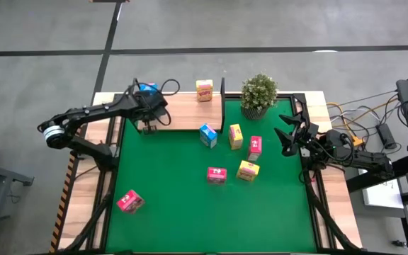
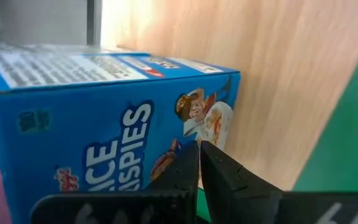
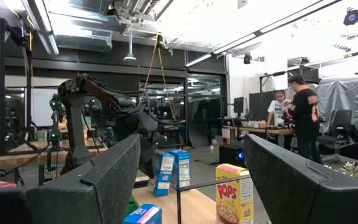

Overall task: Stack cereal on shelf
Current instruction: Put the bottom blue cereal box aligned with the other blue cereal box on the shelf

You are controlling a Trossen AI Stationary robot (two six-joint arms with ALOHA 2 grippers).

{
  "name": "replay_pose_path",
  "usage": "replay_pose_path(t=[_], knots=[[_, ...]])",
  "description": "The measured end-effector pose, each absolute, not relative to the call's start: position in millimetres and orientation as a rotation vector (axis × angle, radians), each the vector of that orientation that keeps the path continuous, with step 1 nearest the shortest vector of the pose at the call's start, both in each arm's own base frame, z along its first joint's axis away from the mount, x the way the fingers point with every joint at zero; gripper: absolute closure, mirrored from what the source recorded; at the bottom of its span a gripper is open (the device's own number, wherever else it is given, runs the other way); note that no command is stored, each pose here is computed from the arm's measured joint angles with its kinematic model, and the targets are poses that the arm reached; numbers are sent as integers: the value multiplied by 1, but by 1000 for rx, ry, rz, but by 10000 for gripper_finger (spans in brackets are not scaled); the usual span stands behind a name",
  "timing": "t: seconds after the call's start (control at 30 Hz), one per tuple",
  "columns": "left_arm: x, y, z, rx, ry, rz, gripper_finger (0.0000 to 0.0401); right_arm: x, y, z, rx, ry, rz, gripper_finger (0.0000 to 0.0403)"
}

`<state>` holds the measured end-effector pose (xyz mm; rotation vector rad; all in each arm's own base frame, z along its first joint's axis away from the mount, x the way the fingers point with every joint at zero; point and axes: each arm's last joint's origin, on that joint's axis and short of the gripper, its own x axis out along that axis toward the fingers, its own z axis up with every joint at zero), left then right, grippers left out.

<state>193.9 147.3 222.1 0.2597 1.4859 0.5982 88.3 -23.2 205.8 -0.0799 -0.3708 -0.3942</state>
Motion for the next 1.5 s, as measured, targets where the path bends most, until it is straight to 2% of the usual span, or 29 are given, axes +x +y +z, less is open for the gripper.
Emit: replay_pose_path(t=[0.3, 0.5, 1.03, 1.17, 1.3, 1.4, 1.5], knots=[[192, 149, 223, 217, 1485, 612, 401, 88, -23, 206, -81, -370, -394, 129], [201, 144, 233, 112, 1376, 545, 401, 88, -23, 206, -80, -371, -394, 129], [213, 141, 253, 172, 1277, 562, 401, 88, -23, 206, -81, -370, -395, 129], [215, 136, 277, 199, 1219, 560, 401, 88, -23, 206, -81, -370, -395, 129], [209, 129, 318, 236, 1153, 495, 401, 88, -23, 206, -82, -370, -395, 129], [200, 127, 344, 249, 1164, 489, 399, 88, -23, 206, -82, -370, -395, 129], [190, 131, 359, 231, 1224, 493, 379, 88, -23, 206, -82, -370, -395, 129]])
